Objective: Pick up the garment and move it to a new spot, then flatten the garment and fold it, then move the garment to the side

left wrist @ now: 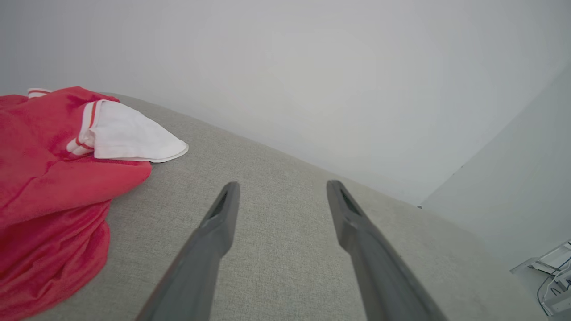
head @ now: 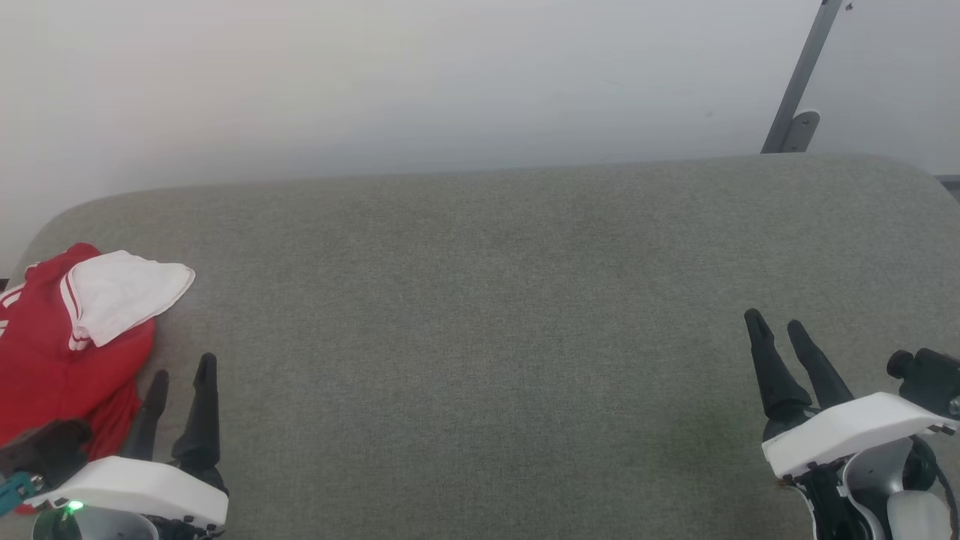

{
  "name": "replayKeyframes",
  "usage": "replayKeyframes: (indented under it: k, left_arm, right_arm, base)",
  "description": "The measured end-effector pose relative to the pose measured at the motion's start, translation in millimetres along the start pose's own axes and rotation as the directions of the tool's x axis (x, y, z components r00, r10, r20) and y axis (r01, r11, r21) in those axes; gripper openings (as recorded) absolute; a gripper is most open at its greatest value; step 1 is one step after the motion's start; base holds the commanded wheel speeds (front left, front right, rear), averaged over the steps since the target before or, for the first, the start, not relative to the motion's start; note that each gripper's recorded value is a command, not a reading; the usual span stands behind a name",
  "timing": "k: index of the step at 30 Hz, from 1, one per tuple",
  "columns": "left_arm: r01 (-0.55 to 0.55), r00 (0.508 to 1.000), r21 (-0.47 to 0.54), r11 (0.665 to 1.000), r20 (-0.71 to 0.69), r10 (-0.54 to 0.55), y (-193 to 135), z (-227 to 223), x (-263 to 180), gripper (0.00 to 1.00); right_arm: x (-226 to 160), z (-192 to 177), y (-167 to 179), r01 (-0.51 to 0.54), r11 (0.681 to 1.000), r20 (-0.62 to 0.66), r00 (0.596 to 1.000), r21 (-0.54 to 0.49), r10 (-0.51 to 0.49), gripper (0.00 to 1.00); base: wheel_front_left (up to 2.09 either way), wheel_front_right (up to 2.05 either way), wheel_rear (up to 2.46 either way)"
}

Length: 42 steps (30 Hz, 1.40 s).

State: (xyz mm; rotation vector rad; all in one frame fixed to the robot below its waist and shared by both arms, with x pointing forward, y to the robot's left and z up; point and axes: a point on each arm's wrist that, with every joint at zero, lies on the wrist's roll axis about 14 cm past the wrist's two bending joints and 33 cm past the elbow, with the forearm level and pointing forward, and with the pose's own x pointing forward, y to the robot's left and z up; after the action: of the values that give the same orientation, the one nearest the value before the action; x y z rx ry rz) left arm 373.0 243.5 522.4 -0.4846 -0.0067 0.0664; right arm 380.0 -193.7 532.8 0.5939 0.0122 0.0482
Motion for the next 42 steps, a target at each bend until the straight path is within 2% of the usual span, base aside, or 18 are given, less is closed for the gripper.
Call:
replayKeyframes:
  k: [15,28,42]
  left_arm:
    - [0.032,0.999,0.133,0.991,0.036,-0.037,-6,9,-4,1.0]
    - [0.061,0.995,0.26,0.964,0.064,-0.08,-13,16,-6,1.0]
    - [0.085,0.988,0.351,0.932,0.088,-0.123,-21,23,-9,1.0]
  right_arm:
    - [-1,7,3,0.0,0.99,0.011,1.0,-0.144,0.001,1.0]
    - [-1,10,7,-0.001,0.966,0.014,1.0,-0.258,0.005,1.0]
    - [-1,16,10,0.004,0.935,0.029,1.0,-0.355,0.007,1.0]
  base:
    - [0.0,0.0,0.0]
    - [0.0,0.0,0.0]
    - [0.0,0.0,0.0]
